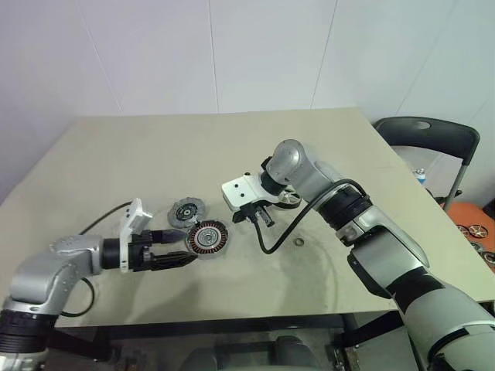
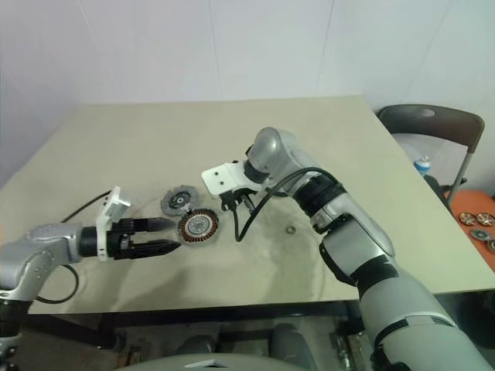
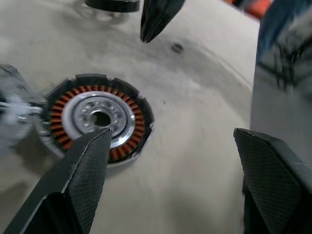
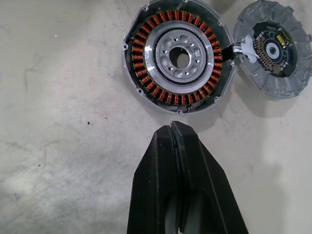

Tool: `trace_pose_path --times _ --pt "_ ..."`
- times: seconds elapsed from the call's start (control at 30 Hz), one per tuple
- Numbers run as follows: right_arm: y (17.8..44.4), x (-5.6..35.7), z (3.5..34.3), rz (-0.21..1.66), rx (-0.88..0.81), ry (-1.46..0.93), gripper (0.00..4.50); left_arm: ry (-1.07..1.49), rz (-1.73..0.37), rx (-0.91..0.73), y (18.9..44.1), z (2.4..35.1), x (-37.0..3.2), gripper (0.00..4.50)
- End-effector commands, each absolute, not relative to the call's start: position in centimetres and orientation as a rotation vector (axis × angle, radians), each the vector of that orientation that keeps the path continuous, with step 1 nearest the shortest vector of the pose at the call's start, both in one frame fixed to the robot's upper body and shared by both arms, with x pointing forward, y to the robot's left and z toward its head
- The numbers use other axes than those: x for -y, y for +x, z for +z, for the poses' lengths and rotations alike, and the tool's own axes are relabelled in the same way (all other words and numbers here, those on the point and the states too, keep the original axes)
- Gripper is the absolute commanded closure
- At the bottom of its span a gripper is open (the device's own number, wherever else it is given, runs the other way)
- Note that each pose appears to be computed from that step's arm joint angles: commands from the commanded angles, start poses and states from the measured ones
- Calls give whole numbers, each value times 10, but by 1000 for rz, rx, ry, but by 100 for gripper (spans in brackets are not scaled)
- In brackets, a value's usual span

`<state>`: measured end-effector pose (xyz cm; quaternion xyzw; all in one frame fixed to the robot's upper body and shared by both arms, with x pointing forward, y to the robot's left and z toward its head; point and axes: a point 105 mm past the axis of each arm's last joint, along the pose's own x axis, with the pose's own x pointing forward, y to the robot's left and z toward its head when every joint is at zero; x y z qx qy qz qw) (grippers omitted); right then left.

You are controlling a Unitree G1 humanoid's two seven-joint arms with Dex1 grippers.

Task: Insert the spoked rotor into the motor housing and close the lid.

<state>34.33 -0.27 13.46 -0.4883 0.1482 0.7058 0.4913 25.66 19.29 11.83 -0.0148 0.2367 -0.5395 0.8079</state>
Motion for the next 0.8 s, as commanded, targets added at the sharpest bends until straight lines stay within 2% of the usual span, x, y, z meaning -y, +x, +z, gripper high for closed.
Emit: trace_pose_path --times 0.03,0.2,0.37,0.57,0.67,0.8 --pt "343 -5 140 1703 -315 -1187 448 31 -1158 -497 265 124 -198 24" --pt "347 -15 140 1650 -230 -1168 448 9 -1095 -411 282 133 -197 24" --pt "319 -4 137 1822 -145 -1319 448 -73 -974 -328 290 132 -203 24" --pt "312 -14 138 1881 2 -1467 448 -113 -845 -276 301 130 -217 24" --pt "309 -19 138 1913 48 -1483 391 -133 -819 -266 301 131 -221 24" --pt "314 -27 136 1891 41 -1523 258 -131 -799 -272 299 128 -224 24"
